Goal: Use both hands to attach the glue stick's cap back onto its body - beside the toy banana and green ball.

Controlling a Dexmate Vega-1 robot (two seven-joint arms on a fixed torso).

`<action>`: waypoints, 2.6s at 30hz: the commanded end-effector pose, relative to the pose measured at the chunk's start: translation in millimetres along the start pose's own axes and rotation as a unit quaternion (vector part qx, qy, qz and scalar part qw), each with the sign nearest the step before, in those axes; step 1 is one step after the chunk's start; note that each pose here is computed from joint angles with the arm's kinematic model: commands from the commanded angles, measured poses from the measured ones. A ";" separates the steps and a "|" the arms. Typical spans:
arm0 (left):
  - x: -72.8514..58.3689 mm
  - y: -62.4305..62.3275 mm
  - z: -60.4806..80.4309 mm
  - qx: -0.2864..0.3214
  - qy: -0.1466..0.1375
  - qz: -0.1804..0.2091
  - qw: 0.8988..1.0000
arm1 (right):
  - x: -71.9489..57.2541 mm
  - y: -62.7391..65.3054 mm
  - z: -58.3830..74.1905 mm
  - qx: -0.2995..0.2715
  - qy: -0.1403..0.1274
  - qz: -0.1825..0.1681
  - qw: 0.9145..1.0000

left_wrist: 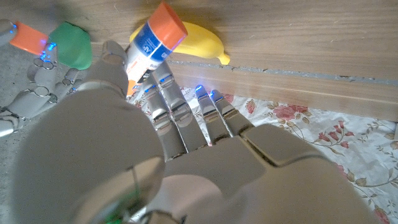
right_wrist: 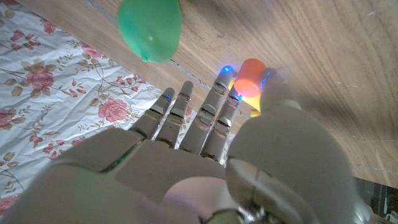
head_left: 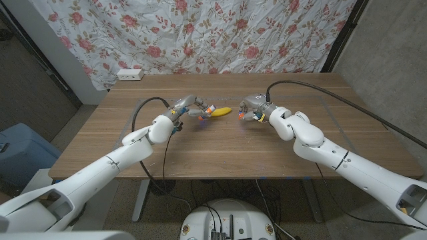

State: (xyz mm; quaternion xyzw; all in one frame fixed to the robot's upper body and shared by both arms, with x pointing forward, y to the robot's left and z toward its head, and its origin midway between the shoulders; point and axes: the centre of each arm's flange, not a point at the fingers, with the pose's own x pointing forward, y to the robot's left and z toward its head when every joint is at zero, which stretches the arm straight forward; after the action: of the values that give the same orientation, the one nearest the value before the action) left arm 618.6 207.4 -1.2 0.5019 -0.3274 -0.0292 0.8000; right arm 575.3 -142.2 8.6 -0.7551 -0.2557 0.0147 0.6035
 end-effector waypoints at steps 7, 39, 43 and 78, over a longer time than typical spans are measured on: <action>8.6 -7.0 20.3 -0.017 -0.014 -0.023 0.999 | -14.6 -22.3 -29.3 0.090 0.028 -0.008 0.996; 15.9 -13.4 68.7 -0.018 -0.043 -0.036 0.998 | -45.1 -37.5 -69.3 0.245 0.047 -0.039 0.968; 18.5 -13.2 71.9 -0.020 -0.048 -0.034 0.998 | -45.6 -40.4 -69.5 0.256 0.045 -0.042 0.965; 34.4 -14.6 82.4 -0.029 -0.074 -0.045 0.996 | -40.5 -40.0 -62.0 0.299 0.026 -0.047 0.953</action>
State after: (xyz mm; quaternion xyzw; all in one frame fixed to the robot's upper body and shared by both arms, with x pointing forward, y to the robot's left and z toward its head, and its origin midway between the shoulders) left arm 604.0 127.5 24.0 0.4914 -0.3547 -0.1015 0.7889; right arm 543.7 -214.8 53.0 -0.5271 -0.2638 0.0208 0.8075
